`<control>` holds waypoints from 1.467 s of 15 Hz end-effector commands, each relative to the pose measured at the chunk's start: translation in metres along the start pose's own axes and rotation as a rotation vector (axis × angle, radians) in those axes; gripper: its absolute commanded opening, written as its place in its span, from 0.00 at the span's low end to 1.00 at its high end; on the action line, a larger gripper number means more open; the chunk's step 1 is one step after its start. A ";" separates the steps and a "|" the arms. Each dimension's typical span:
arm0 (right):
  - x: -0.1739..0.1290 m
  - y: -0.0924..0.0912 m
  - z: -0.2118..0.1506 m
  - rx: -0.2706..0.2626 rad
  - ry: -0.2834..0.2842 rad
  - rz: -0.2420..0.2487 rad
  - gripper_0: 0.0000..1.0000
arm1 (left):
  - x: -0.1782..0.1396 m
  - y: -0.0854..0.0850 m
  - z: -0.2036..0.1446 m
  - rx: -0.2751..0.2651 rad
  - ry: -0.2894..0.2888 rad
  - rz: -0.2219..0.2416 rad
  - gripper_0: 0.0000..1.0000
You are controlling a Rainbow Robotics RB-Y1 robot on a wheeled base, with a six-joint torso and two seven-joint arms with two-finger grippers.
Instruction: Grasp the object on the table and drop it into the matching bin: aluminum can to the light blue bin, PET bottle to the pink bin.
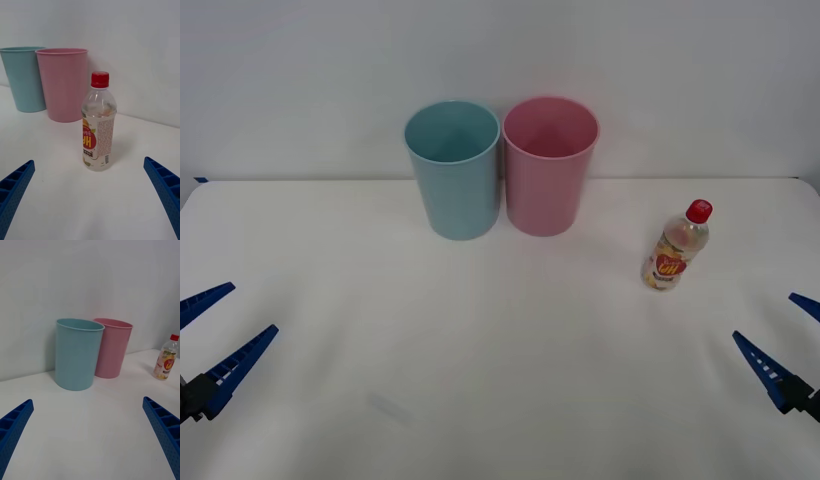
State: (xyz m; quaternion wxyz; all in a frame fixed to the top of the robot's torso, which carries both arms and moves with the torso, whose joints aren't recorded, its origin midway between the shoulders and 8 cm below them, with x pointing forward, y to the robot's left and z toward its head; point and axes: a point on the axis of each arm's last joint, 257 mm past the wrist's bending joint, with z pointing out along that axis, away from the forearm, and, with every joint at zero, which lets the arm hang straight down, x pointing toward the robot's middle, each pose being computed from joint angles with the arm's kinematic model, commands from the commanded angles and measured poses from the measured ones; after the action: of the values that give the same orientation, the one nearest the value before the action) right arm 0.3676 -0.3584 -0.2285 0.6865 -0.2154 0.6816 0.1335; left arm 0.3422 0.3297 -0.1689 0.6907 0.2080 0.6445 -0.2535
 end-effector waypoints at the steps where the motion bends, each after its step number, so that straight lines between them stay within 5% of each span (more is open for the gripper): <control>1: 0.010 0.002 0.010 0.024 0.017 0.017 1.00 | 0.000 0.000 0.000 0.000 0.000 0.000 1.00; 13: 0.023 0.011 0.077 0.100 0.028 0.044 1.00 | 0.000 0.000 0.000 0.000 0.000 0.000 1.00; 22: 0.041 -0.002 0.125 0.072 0.039 0.050 1.00 | 0.000 0.000 0.000 0.000 0.000 0.000 1.00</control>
State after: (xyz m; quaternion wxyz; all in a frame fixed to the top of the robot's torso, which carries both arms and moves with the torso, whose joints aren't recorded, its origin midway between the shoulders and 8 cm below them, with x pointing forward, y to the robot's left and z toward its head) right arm 0.4759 -0.3051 -0.2705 0.6773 -0.1763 0.7038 0.1218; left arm 0.3422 0.3297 -0.1689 0.6907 0.2079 0.6446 -0.2535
